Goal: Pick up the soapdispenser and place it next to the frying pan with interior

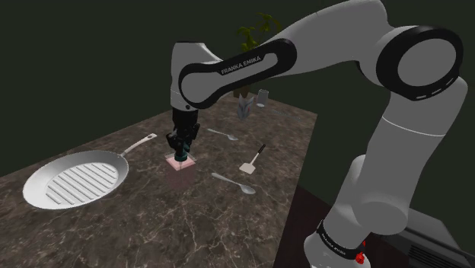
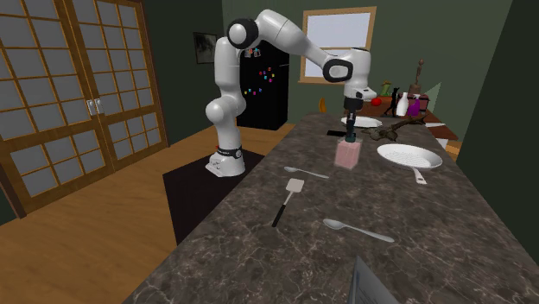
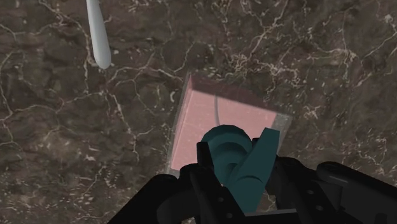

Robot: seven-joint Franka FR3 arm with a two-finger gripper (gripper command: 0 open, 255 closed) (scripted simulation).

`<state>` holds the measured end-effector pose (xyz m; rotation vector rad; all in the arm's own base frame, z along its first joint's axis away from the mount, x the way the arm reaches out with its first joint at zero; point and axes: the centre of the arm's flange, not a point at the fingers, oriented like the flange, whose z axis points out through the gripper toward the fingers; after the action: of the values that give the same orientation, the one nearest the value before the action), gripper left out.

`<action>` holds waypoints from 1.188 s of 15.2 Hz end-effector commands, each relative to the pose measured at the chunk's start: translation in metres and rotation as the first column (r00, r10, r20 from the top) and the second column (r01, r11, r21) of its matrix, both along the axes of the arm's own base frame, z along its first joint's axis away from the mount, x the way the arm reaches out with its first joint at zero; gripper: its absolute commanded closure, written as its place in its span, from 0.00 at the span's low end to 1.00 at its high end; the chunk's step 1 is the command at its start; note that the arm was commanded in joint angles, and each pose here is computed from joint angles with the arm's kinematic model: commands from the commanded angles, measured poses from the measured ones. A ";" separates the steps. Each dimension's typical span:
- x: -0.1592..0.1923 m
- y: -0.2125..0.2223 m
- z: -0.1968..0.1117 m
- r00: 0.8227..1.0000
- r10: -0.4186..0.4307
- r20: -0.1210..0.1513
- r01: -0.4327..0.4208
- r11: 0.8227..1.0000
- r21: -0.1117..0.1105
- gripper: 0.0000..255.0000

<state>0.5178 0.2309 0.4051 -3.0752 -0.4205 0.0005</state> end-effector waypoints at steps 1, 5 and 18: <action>0.000 0.000 0.000 1.000 0.000 0.000 0.000 1.000 0.000 0.00; 0.000 0.000 0.000 1.000 0.000 0.000 0.000 1.000 0.000 0.00; 0.000 -0.002 0.050 1.000 0.000 0.000 0.000 1.000 0.000 0.00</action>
<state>0.5181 0.2291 0.4552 -3.0751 -0.4205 -0.0002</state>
